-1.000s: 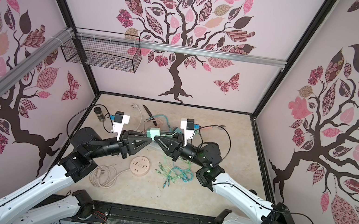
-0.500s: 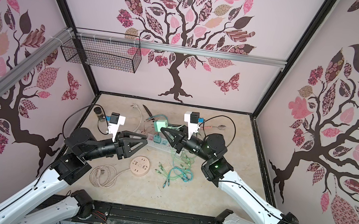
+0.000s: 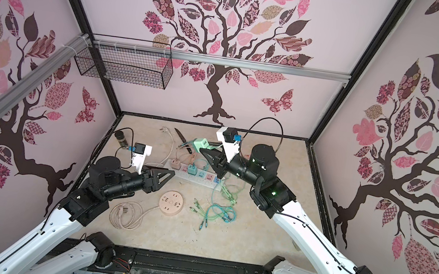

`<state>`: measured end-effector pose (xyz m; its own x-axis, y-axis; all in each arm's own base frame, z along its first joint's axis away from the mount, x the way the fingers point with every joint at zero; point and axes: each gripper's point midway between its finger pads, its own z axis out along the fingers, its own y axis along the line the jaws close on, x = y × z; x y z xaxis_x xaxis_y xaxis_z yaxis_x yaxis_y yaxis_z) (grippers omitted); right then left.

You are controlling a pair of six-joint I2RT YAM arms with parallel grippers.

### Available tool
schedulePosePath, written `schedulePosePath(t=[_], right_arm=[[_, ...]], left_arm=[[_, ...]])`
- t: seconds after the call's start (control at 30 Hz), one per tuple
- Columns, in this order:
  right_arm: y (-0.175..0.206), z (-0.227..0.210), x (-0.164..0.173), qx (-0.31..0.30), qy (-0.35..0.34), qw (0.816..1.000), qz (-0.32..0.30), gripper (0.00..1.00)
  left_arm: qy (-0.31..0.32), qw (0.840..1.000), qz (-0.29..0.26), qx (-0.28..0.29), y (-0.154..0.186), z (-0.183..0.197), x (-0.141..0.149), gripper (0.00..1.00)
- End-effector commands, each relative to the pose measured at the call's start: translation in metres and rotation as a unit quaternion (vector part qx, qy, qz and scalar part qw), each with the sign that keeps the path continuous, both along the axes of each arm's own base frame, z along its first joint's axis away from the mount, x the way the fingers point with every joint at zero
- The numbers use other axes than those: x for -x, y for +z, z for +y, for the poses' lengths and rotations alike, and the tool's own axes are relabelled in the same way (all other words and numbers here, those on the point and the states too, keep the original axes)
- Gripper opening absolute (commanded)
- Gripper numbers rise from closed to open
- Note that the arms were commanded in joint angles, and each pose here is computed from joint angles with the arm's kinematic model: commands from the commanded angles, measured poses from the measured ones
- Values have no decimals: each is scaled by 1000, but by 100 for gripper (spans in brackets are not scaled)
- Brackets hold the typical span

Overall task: Insert plugs into power strip
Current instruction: Pick up the plug from the top-right of the table, then insert the plug into the socket.

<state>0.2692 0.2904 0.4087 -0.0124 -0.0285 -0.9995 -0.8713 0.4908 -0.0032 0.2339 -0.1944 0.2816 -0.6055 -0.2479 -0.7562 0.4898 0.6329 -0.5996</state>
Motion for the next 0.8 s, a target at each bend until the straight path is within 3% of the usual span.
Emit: schedulePosePath(t=[0.0,0.27,0.77], right_arm=[[-16,-7,-22,70,-30,997,-18,8],[-44,-18,-67,119,-52,991,-13,9],[-123,-15,-139,225,-85,971,-6,6]], left_arm=[[65,997,14,-46,-12,22,-11,56],[124,987,39,-93,-30,45,-17,59],[165,974,63,-145,-57,62,-26,59]])
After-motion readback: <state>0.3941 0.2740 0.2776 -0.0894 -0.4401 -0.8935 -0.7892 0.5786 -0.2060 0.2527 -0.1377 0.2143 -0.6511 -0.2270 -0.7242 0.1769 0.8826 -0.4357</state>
